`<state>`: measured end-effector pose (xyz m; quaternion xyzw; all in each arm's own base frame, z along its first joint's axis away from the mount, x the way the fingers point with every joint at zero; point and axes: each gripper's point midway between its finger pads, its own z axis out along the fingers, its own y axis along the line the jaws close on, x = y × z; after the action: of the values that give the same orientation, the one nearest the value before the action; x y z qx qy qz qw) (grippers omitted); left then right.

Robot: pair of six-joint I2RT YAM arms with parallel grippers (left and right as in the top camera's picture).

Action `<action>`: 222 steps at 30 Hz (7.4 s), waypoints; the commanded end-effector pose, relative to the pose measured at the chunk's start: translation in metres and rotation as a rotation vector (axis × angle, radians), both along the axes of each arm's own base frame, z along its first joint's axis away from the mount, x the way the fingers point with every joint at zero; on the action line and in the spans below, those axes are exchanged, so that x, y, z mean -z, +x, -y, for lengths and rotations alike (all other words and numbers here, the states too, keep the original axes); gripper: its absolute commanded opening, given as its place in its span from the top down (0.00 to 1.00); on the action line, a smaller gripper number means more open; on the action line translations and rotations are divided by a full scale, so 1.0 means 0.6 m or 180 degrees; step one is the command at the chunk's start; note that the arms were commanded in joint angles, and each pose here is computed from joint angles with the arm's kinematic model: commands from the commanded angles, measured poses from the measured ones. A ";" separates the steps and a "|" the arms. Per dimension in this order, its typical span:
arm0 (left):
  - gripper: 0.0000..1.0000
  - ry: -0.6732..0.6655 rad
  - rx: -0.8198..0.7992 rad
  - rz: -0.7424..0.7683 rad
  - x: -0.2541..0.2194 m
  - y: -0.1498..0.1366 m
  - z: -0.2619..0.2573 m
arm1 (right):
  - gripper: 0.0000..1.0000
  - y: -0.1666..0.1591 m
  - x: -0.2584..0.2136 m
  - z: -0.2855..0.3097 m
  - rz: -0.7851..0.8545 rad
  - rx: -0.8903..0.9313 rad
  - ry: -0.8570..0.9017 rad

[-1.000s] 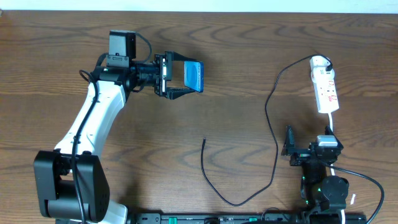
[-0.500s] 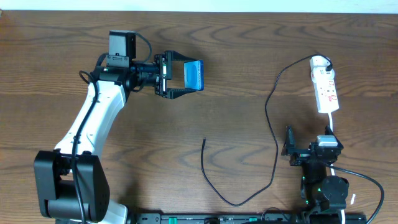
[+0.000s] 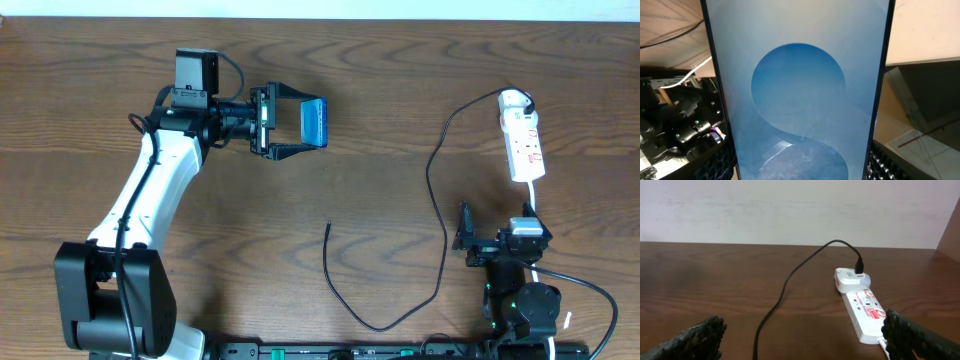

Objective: Plug charger to phone and switch on socket
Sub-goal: 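Hold the phone upright in the air with the left gripper, then rotate the held phone with the left gripper, raise the right arm, then move the open right gripper toward the phone held by the left gripper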

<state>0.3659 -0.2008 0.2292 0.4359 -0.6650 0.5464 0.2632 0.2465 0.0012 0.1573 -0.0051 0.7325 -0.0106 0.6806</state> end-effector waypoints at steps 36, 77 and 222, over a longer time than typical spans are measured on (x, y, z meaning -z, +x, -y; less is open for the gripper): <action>0.93 -0.0115 0.0099 0.0156 -0.028 -0.011 0.001 | 0.01 0.000 0.001 0.004 0.0001 0.0028 0.0011; 0.92 -0.0033 0.0141 0.0465 -0.025 -0.007 0.000 | 0.01 0.000 0.000 0.004 0.0003 0.0029 0.0011; 0.93 0.1644 -0.0688 0.1809 0.041 0.125 -0.082 | 0.01 0.178 -0.201 -0.329 -0.1235 -0.3176 0.1625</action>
<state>0.4414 -0.1513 0.1898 0.3891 -0.7842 0.4728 -0.1005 0.3534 0.1937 0.2708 -0.1883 0.7343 0.4782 0.4435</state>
